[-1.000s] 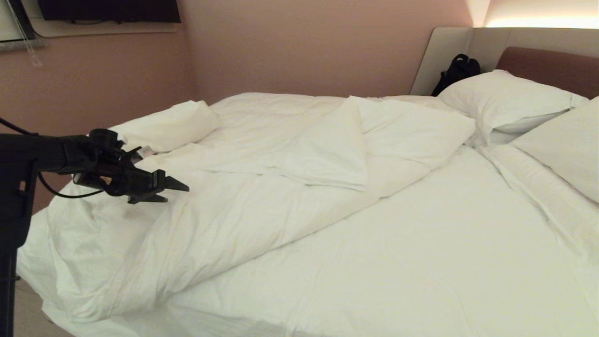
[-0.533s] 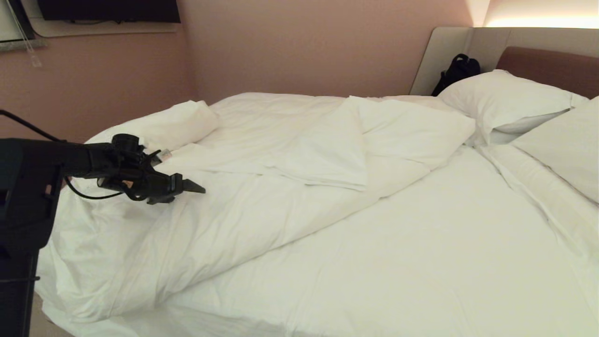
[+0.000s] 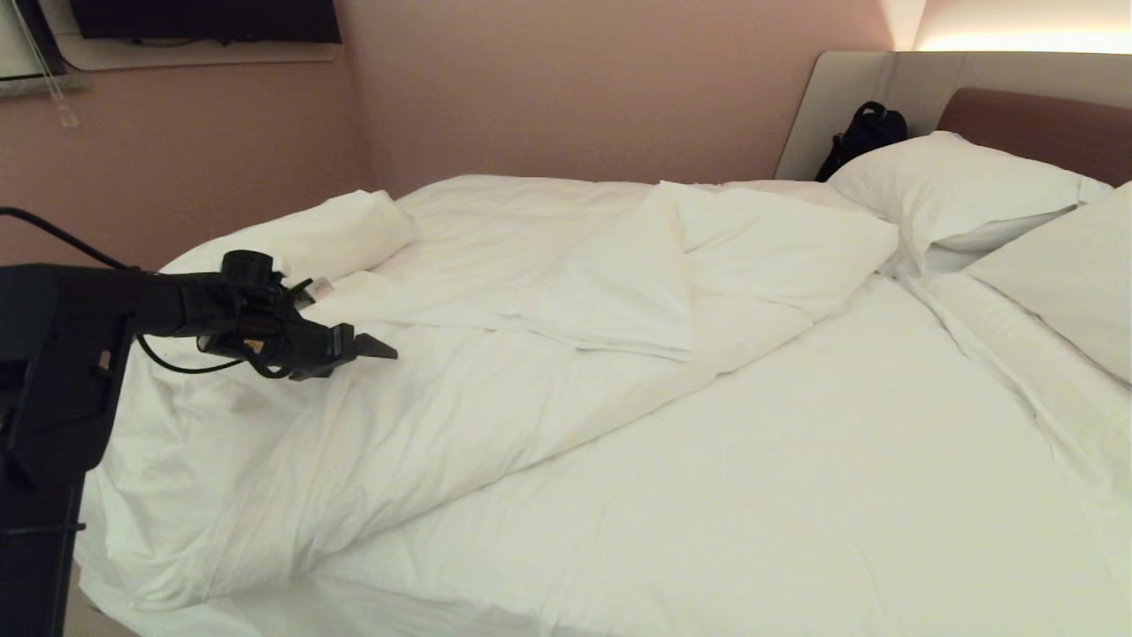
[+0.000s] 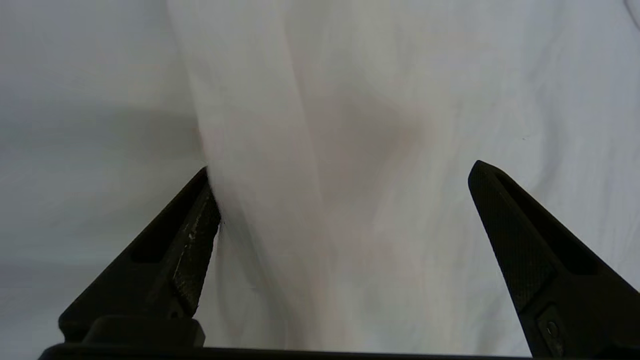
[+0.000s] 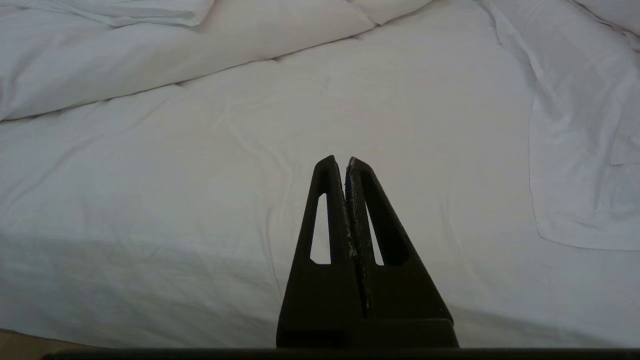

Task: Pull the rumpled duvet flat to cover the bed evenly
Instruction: Flatten the corners of the folded blanket

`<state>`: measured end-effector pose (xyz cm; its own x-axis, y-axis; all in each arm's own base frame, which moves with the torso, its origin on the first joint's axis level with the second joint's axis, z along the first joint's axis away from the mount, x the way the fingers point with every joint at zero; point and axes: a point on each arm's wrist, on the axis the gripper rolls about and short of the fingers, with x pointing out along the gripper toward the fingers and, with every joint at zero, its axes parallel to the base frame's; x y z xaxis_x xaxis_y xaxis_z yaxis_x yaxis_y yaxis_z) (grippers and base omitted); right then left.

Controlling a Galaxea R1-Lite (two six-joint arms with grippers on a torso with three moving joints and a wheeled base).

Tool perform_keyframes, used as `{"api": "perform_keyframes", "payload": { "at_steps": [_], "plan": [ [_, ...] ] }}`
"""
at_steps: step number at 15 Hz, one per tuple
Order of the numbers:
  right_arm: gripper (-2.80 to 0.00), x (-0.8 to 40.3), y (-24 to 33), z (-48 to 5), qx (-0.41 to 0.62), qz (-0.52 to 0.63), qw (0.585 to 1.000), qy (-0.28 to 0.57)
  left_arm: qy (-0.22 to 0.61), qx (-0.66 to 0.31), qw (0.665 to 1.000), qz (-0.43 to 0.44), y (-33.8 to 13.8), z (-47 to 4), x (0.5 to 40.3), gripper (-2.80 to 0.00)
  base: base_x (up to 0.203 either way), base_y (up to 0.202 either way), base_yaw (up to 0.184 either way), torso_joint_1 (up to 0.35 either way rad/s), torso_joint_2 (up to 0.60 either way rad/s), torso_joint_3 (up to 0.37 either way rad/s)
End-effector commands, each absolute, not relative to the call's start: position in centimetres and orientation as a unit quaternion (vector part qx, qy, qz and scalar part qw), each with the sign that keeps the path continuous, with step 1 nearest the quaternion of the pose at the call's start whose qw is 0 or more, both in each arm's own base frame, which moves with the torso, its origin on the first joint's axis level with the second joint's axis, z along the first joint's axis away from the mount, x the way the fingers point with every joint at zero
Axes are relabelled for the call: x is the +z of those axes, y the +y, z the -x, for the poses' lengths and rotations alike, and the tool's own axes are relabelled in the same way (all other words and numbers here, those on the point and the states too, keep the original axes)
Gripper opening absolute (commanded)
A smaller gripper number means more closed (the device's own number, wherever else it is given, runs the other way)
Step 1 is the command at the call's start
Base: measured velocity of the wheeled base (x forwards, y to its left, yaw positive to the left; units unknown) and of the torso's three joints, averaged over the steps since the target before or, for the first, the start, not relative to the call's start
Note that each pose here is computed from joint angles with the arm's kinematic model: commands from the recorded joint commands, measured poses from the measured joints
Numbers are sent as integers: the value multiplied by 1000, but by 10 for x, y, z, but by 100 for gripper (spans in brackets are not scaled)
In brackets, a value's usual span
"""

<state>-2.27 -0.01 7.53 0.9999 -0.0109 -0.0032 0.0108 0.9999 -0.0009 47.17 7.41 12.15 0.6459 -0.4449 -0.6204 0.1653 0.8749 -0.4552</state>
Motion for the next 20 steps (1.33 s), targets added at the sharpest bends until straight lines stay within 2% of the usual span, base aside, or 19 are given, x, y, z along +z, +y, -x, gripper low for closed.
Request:
{"api": "perform_keyframes", "payload": {
  "at_steps": [1, 7, 8, 9, 20],
  "plan": [
    [-280, 75, 0, 23, -5, 1, 1000, 2, 382, -169, 890, 184, 78, -471, 122, 0, 0, 0, 0, 0, 0, 0],
    [-280, 75, 0, 23, -5, 1, 1000, 2, 383, -166, 890, 185, 80, -471, 121, 0, 0, 0, 0, 0, 0, 0],
    [-280, 75, 0, 23, -5, 0, 1000, 2, 383, -165, 890, 185, 81, -471, 121, -22, 0, 0, 0, 0, 0, 0],
    [-280, 75, 0, 23, -5, 0, 1000, 2, 384, -162, 890, 184, 81, -471, 120, -280, 0, 0, 0, 0, 0, 0],
    [-280, 75, 0, 23, -5, 1, 1000, 2, 383, -158, 890, 192, 89, -466, 127, -280, 0, 0, 0, 0, 0, 0]
  ]
}}
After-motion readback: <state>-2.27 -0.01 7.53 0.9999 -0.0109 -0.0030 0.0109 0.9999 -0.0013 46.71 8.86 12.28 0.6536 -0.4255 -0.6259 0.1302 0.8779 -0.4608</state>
